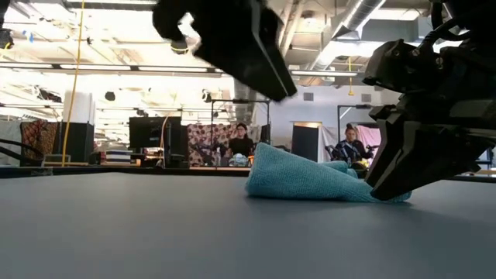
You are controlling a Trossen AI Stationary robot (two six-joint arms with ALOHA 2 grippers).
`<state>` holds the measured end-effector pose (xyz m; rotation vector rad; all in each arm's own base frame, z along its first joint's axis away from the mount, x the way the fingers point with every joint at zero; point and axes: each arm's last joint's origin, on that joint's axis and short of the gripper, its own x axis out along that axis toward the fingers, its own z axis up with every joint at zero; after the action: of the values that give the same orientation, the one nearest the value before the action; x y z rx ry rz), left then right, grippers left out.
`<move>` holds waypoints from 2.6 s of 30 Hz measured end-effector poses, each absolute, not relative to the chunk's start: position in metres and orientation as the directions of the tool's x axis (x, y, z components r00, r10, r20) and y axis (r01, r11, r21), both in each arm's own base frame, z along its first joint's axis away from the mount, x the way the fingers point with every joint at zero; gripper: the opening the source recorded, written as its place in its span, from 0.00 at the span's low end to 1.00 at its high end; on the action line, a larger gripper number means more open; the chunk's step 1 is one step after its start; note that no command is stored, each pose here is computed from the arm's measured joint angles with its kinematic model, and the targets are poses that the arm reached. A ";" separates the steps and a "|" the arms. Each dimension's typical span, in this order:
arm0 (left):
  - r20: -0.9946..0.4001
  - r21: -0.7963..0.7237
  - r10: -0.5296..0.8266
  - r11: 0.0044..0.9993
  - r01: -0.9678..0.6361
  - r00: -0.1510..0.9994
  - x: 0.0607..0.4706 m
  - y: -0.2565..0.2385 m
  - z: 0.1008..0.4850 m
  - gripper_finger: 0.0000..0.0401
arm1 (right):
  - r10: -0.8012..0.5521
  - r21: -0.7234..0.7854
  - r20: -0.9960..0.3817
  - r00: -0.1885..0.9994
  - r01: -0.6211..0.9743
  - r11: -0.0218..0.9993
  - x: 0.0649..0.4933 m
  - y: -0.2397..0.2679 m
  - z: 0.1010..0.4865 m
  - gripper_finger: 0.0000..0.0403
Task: Roll towel
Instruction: Roll the blue microfiber towel
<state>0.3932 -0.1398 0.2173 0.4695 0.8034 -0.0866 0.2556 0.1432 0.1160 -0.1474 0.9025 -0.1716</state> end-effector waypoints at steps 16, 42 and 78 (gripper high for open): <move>-0.771 0.392 0.101 0.854 0.343 0.629 0.409 -0.141 0.163 0.62 | -0.210 -0.199 -0.766 0.608 0.087 0.976 0.256 0.143 0.116 0.34; -0.756 0.523 0.334 0.825 0.213 0.563 0.405 -0.136 0.141 0.62 | -0.209 -0.198 -0.765 0.609 0.086 0.976 0.256 0.143 0.116 0.34; -0.827 0.273 0.078 0.921 0.277 0.556 0.422 -0.151 0.180 0.62 | -0.210 -0.200 -0.767 0.607 0.086 0.976 0.256 0.143 0.116 0.34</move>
<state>0.4223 -0.1513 0.1804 0.3977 0.9807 -0.1212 0.2555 0.1432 0.1158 -0.1480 0.9037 -0.1722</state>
